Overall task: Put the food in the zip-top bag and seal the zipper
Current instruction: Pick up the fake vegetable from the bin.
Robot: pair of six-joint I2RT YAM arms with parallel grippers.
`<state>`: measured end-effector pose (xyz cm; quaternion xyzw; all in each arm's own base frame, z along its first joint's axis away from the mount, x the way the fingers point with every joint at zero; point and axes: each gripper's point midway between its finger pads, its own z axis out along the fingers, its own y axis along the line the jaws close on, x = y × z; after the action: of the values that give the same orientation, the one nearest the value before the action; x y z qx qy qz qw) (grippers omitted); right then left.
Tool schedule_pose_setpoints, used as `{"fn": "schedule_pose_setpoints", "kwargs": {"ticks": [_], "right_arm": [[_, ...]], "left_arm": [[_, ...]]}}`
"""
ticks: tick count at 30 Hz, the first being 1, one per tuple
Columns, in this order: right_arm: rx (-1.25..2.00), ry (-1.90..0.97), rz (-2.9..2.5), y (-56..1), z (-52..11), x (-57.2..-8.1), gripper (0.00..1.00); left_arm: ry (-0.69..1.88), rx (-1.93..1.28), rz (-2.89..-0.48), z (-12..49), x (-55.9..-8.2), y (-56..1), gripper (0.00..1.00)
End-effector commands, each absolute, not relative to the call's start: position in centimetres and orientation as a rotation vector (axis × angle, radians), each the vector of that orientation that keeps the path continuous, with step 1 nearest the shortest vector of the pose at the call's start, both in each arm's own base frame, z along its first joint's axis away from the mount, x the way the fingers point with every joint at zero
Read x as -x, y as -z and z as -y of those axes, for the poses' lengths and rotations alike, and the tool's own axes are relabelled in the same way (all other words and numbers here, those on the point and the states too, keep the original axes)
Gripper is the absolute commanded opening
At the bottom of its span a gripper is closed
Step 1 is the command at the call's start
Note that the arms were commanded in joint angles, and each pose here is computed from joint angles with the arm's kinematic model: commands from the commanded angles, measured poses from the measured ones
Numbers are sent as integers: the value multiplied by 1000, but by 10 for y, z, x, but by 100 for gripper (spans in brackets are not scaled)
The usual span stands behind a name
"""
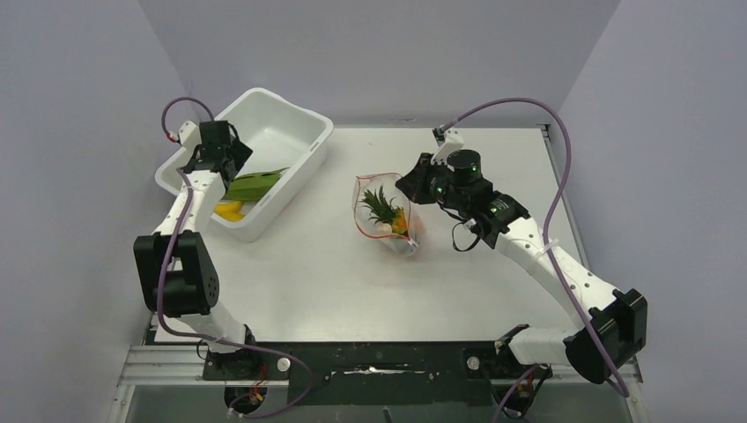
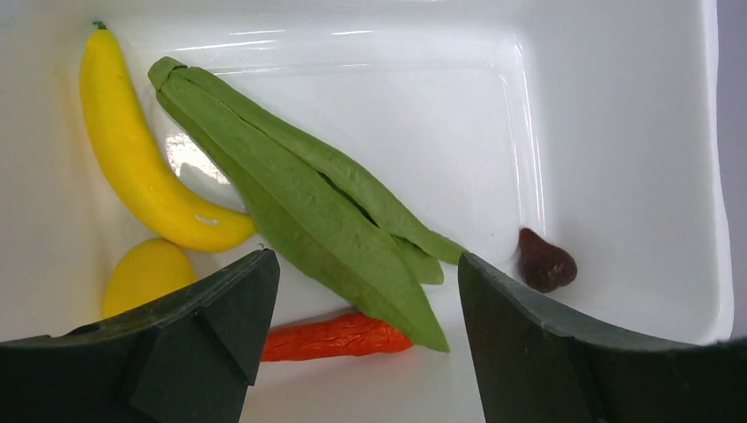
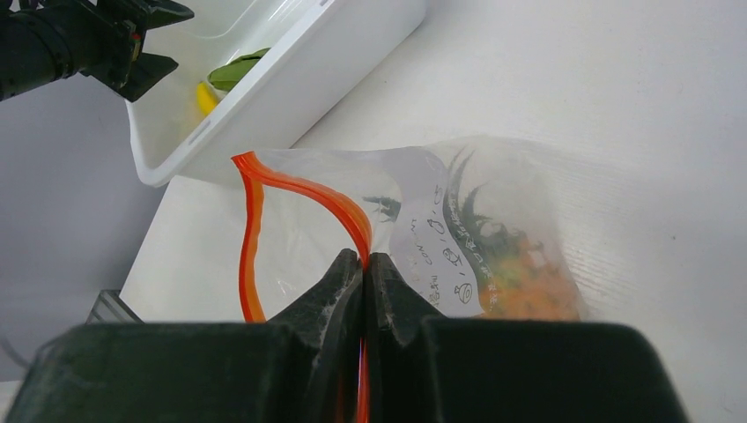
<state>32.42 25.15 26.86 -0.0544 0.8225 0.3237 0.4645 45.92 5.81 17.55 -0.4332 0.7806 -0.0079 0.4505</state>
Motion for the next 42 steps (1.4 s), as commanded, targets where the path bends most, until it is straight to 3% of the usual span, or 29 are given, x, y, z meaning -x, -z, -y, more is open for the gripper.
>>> {"fn": "schedule_pose_setpoints", "kwargs": {"ticks": [1,35,39,42], "right_arm": [[147,-837,-1899,-310,-258,-336,0],[90,-823,-1919,-306,-250,-337,0],[73,-815,-1924,-306,-248,-337,0],[58,-813,-1925,-307,-247,-336,0]], "left_arm": [[-5,1255,-1823,-73,-475,-180,73],[-78,1510,-1882,-85,-523,-74,70],[-68,1512,-1870,-86,-531,-69,63],[-63,1501,-1862,-87,-535,-69,51]]}}
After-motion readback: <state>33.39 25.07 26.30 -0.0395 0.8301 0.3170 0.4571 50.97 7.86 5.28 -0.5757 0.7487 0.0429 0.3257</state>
